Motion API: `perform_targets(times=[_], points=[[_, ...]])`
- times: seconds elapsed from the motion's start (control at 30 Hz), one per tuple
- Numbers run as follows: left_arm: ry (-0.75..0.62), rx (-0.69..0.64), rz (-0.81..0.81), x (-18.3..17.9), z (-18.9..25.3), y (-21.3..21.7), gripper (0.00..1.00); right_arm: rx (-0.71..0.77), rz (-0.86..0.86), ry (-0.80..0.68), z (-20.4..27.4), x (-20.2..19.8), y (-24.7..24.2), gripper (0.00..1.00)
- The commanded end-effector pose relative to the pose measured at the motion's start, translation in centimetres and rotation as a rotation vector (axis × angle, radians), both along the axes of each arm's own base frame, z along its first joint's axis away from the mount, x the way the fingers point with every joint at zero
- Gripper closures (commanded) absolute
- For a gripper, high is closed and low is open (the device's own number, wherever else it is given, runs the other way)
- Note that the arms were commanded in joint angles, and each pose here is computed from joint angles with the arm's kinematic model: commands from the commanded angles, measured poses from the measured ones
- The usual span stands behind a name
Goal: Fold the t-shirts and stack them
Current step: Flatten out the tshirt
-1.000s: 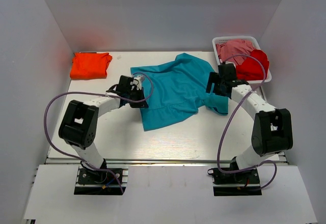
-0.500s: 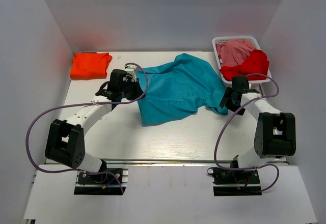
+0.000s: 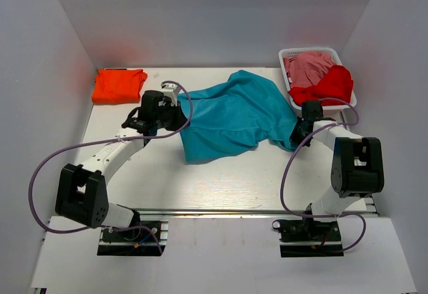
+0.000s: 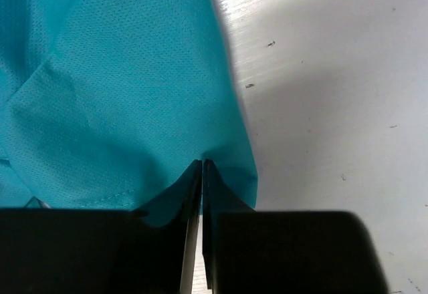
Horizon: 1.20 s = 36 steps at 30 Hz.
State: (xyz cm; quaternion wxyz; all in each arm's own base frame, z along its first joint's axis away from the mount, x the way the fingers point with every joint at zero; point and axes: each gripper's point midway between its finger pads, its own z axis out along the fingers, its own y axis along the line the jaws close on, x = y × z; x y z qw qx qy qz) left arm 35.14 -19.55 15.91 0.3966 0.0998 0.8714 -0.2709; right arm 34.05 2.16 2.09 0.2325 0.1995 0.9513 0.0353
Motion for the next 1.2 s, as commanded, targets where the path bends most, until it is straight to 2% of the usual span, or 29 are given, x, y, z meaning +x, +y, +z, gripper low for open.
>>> perform_targets(times=[0.0, 0.1, 0.17, 0.3, 0.33, 0.57, 0.67, 0.73, 0.77, 0.8, 0.9, 1.03, 1.17], points=[[-0.046, -0.02, 0.001, -0.5, 2.0, 0.2, 1.0, -0.012, -0.013, -0.055, 0.8, 0.8, -0.4, 0.91], [-0.06, -0.014, 0.017, -0.4, 2.3, 0.5, 1.0, -0.026, -0.012, -0.029, 0.4, 0.5, -0.7, 0.7], [-0.06, -0.014, 0.017, -0.4, 2.3, 0.5, 1.0, -0.033, -0.012, -0.037, 0.6, 0.5, -0.7, 0.65], [-0.062, -0.008, 0.027, -0.2, 2.5, 0.6, 1.0, -0.076, -0.036, -0.048, 0.9, 0.5, -1.7, 0.62], [-0.052, -0.005, 0.026, -0.4, 2.3, 0.6, 1.0, -0.08, -0.04, -0.039, 0.8, 0.4, -1.8, 0.58], [-0.053, 0.017, 0.041, -0.3, 2.1, 1.1, 1.0, -0.059, -0.022, 0.009, -0.8, -0.4, -1.4, 0.54], [-0.061, 0.013, 0.041, -0.4, 2.4, 1.1, 1.0, -0.033, -0.01, 0.019, -1.5, -0.3, -0.9, 0.64], [-0.061, 0.013, 0.041, -0.4, 2.4, 1.1, 1.0, -0.008, 0.006, 0.026, -2.0, -0.4, -0.4, 0.74], [-0.063, 0.018, 0.049, -0.3, 2.4, 1.2, 1.0, 0.003, 0.012, 0.024, -2.0, -0.4, -0.2, 0.91], [-0.072, 0.015, 0.058, -0.2, 2.7, 1.5, 1.0, 0.021, 0.024, 0.002, -1.8, 0.2, 0.2, 1.0], [-0.1, 0.004, 0.059, 0.1, 4.0, 1.5, 1.0, 0.046, 0.063, -0.091, 0.6, 2.1, 0.9, 1.0], [-0.192, 0.002, 0.115, 0.8, 7.4, 2.3, 1.0, 0.005, 0.057, -0.346, 8.8, 5.8, 0.3, 1.0], [-0.284, 0.024, 0.229, 1.4, 11.5, 4.4, 1.0, -0.104, 0.005, -0.607, 18.9, 7.8, -1.8, 1.0]])
